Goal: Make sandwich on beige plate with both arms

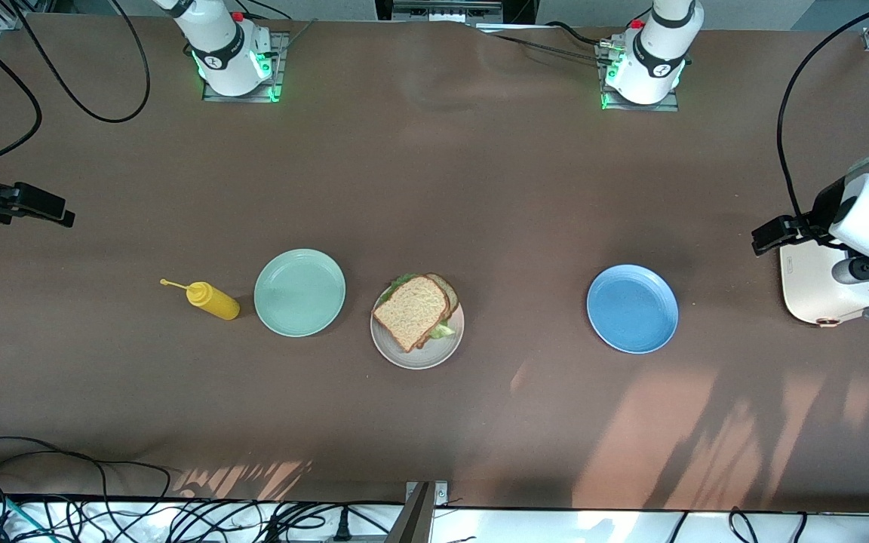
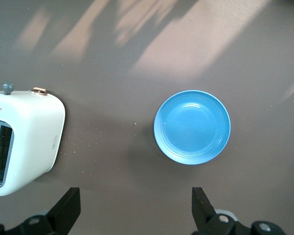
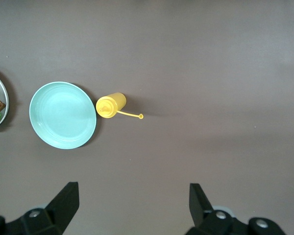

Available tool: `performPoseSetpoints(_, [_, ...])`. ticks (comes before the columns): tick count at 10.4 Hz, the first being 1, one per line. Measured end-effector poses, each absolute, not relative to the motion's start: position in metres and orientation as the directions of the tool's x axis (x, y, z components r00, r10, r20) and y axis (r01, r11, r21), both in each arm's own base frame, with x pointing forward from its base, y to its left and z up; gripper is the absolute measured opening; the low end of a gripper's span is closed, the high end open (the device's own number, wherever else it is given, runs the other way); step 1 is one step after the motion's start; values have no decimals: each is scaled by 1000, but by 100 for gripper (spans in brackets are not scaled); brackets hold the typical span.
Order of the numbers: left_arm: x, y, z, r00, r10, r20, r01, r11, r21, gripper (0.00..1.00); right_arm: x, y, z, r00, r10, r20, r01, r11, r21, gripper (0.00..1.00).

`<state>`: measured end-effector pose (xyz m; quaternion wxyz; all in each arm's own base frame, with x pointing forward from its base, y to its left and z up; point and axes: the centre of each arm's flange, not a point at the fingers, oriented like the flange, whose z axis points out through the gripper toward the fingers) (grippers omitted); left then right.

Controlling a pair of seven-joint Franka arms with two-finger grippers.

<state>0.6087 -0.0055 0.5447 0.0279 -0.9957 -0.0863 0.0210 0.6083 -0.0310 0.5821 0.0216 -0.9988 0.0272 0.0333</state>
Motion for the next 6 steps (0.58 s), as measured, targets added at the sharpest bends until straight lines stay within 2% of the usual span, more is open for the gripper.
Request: performPoseSetpoints(6, [609,-6,542,984,173,-42,170,-984,-60,100,608,-31,582,996,-53,-67,-56,-998,-41,100])
